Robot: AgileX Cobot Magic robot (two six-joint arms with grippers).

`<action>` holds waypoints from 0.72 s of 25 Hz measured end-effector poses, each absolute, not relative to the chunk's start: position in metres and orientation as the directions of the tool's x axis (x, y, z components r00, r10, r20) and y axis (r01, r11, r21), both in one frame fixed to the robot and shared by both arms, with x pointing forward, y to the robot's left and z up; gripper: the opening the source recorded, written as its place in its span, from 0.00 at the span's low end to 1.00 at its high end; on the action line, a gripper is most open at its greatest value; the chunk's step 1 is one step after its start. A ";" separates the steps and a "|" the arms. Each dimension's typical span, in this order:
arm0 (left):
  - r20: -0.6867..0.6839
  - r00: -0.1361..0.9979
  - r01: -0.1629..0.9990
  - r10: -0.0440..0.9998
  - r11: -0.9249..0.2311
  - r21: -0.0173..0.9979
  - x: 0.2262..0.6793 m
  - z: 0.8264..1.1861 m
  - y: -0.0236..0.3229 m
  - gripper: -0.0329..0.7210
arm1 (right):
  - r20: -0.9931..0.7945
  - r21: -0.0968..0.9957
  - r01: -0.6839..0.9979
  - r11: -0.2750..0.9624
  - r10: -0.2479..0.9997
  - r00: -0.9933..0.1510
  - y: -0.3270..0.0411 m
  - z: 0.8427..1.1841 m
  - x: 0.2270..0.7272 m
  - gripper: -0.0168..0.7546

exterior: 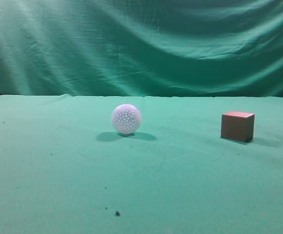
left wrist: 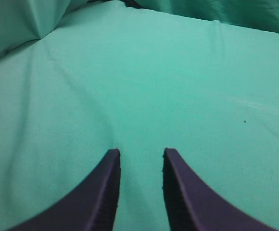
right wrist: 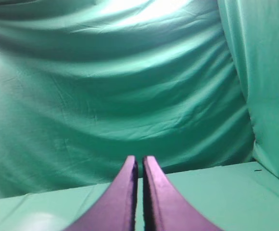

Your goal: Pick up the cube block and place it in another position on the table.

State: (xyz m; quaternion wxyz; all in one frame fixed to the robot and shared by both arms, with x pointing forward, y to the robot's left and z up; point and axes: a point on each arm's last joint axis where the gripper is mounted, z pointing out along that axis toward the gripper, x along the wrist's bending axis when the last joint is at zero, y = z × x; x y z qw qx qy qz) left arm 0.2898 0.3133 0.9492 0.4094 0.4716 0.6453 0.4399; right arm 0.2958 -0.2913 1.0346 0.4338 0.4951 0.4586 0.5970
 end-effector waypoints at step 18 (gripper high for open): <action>-0.113 -0.220 0.248 0.969 0.168 0.954 0.290 0.949 0.313 0.36 | 0.039 0.543 0.773 0.328 0.909 -0.414 -0.249 1.042 0.397 0.02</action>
